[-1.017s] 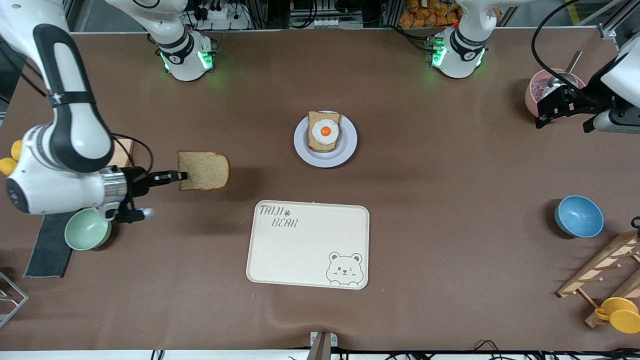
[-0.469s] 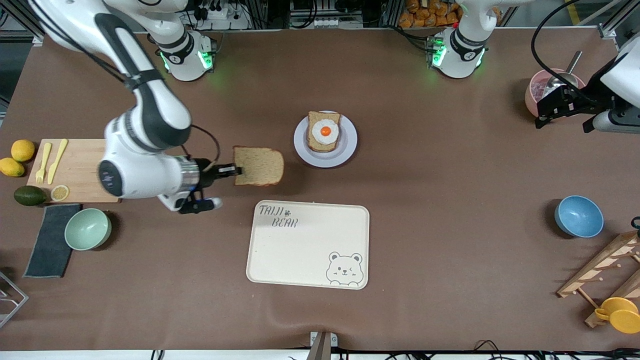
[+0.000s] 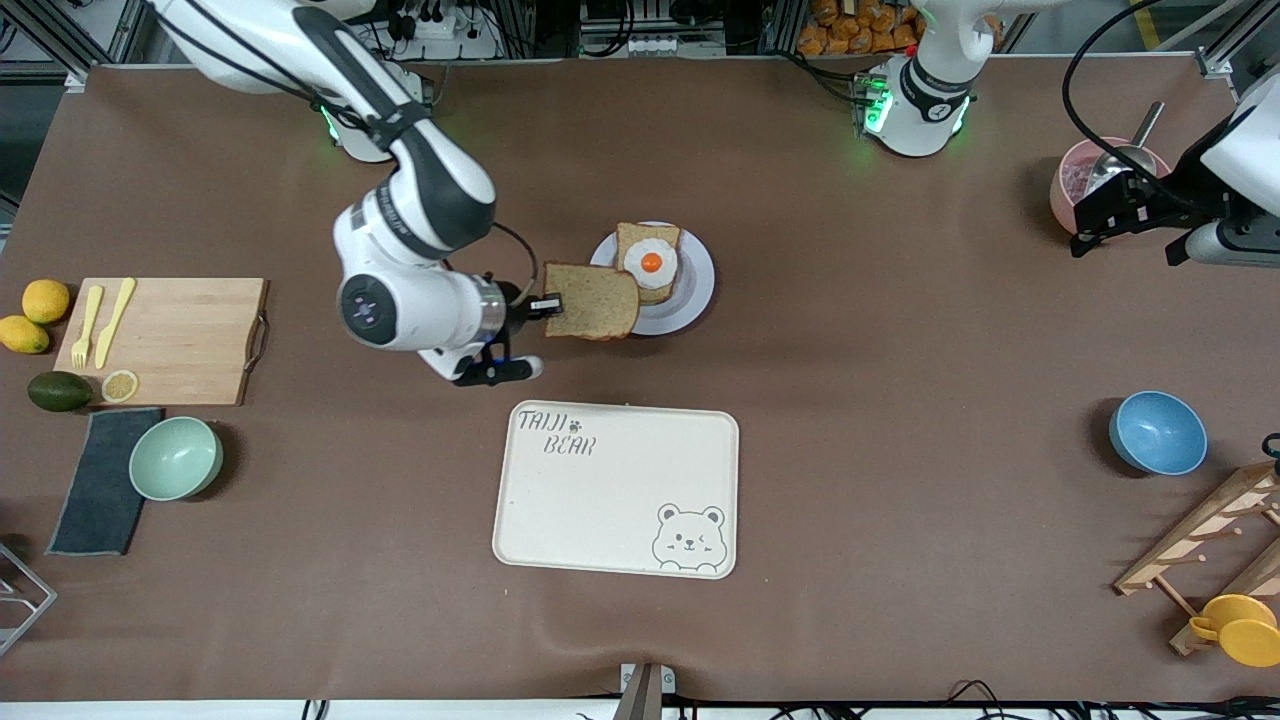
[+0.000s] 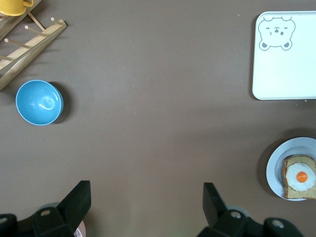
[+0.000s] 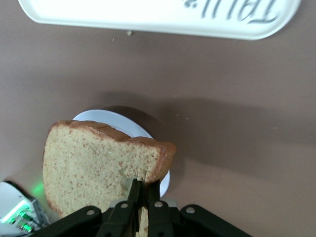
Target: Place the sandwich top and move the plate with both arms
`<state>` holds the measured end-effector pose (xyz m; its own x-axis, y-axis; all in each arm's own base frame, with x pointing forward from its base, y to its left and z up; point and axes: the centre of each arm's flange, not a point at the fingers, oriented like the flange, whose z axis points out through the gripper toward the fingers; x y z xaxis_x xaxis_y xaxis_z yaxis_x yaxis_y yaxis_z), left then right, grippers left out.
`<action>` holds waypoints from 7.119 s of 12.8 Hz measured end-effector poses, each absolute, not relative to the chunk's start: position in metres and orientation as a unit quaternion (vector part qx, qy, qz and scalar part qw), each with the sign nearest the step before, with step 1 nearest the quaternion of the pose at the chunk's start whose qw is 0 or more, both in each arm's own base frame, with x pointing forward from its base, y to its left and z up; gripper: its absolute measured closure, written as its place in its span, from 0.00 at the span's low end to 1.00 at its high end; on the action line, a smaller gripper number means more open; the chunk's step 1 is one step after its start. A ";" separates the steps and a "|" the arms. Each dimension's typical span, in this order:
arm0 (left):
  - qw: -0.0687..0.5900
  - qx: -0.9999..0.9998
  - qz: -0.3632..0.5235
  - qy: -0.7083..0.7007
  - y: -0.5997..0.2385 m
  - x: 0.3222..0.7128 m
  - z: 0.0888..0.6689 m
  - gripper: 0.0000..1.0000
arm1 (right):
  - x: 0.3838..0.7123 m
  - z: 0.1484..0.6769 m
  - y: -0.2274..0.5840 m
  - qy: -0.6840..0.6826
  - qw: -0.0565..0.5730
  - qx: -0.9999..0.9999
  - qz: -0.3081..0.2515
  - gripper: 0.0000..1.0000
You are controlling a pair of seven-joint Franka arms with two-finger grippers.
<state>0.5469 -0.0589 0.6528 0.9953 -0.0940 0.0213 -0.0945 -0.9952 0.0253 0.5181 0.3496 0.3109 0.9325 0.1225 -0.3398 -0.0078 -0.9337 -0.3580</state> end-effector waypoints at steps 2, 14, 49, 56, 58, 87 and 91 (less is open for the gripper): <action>0.013 0.999 0.010 -0.047 -0.059 0.547 0.653 0.00 | 0.494 0.294 0.375 -0.041 0.173 -0.970 0.169 0.91; 0.013 0.999 0.008 -0.047 -0.059 0.547 0.651 0.00 | 0.412 0.241 0.421 0.012 0.133 -0.976 0.172 0.74; 0.290 0.927 -0.207 -0.117 -0.133 0.499 0.415 0.00 | 0.571 0.569 0.020 -0.028 -0.006 -0.998 0.047 0.00; 0.365 0.900 -0.185 -0.148 -0.203 0.464 0.296 0.00 | 0.571 0.578 0.008 -0.039 -0.006 -0.999 0.029 0.00; 0.394 0.891 -0.174 -0.142 -0.203 0.457 0.266 0.00 | 0.567 0.585 0.002 -0.035 -0.007 -0.999 0.022 0.00; 0.498 0.862 -0.062 -0.071 -0.294 0.378 0.123 0.20 | 0.551 0.602 -0.012 -0.019 0.009 -1.000 0.006 0.00; 0.497 0.862 -0.065 -0.068 -0.294 0.376 0.120 0.65 | 0.551 0.599 -0.011 -0.019 0.009 -1.000 0.009 0.00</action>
